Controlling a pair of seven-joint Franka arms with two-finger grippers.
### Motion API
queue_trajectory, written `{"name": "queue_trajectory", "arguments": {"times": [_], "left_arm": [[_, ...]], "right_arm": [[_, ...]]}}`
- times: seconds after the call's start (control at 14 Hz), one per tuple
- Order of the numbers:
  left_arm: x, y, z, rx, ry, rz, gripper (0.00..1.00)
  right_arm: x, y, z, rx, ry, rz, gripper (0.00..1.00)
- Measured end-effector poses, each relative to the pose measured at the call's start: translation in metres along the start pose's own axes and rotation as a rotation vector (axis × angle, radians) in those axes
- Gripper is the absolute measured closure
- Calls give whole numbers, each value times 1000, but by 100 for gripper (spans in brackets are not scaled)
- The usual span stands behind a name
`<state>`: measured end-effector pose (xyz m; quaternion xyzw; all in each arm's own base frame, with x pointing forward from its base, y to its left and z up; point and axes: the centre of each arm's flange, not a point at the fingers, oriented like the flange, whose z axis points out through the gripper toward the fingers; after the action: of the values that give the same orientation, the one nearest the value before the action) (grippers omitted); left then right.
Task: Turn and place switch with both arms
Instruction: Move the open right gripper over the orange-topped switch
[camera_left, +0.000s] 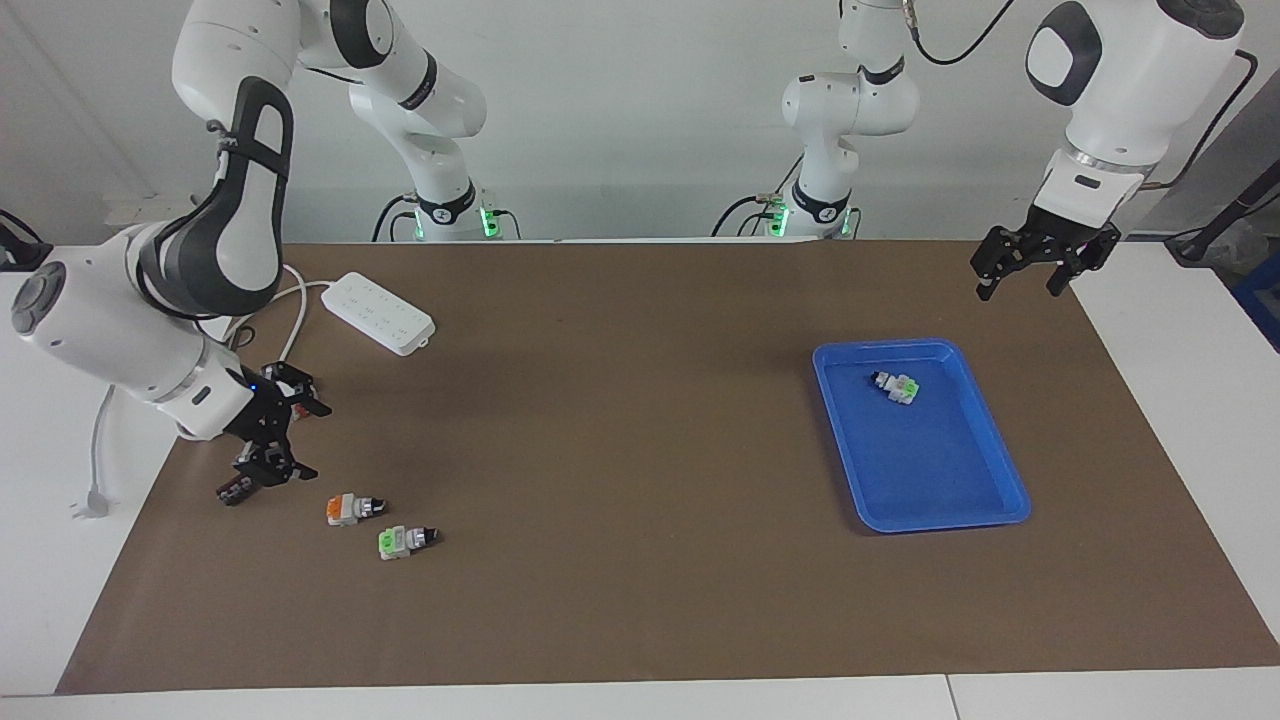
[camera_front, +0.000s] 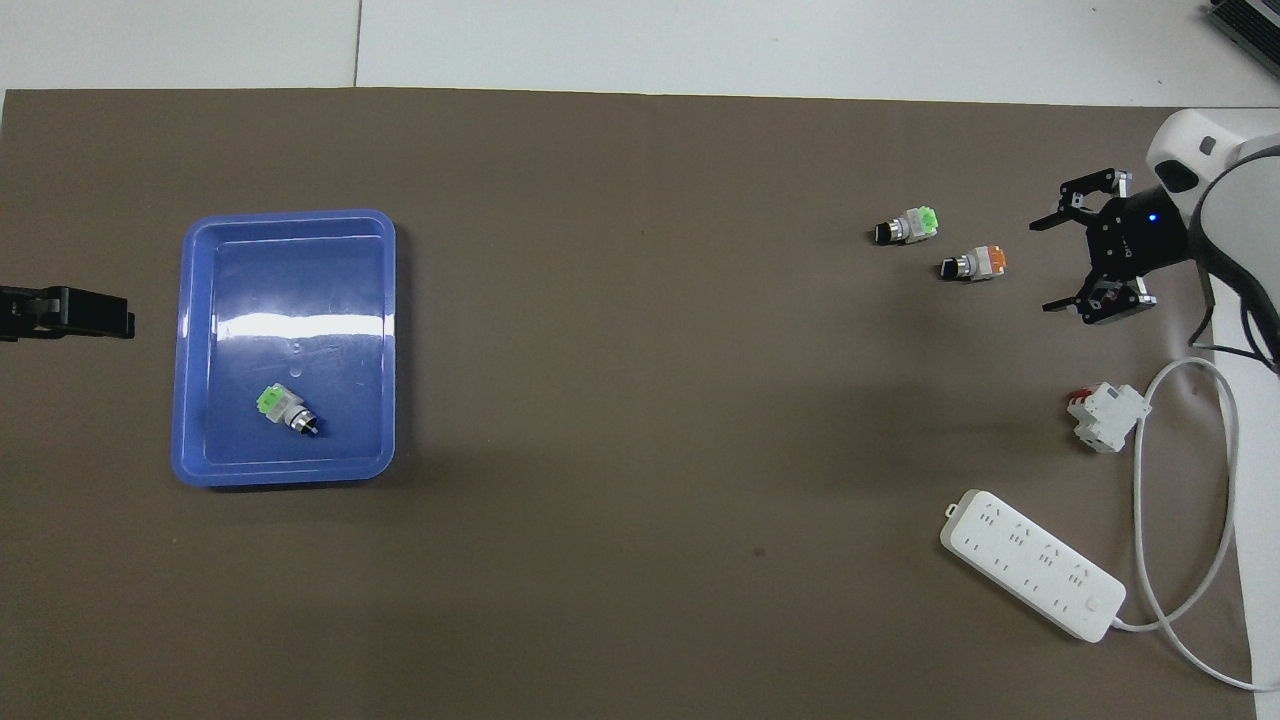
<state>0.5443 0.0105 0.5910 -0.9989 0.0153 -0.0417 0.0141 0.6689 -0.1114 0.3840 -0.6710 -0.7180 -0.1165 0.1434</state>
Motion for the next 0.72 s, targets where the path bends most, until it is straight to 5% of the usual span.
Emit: {"name": "queue_trajectory", "arguments": {"times": [0.43, 0.72], "left_arm": [[0, 0, 0, 0, 0, 0, 0], [0, 0, 0, 0, 0, 0, 0]], "right_arm": [[-41, 16, 53, -5, 49, -38, 0], [-45, 28, 56, -86, 22, -92, 0]]}}
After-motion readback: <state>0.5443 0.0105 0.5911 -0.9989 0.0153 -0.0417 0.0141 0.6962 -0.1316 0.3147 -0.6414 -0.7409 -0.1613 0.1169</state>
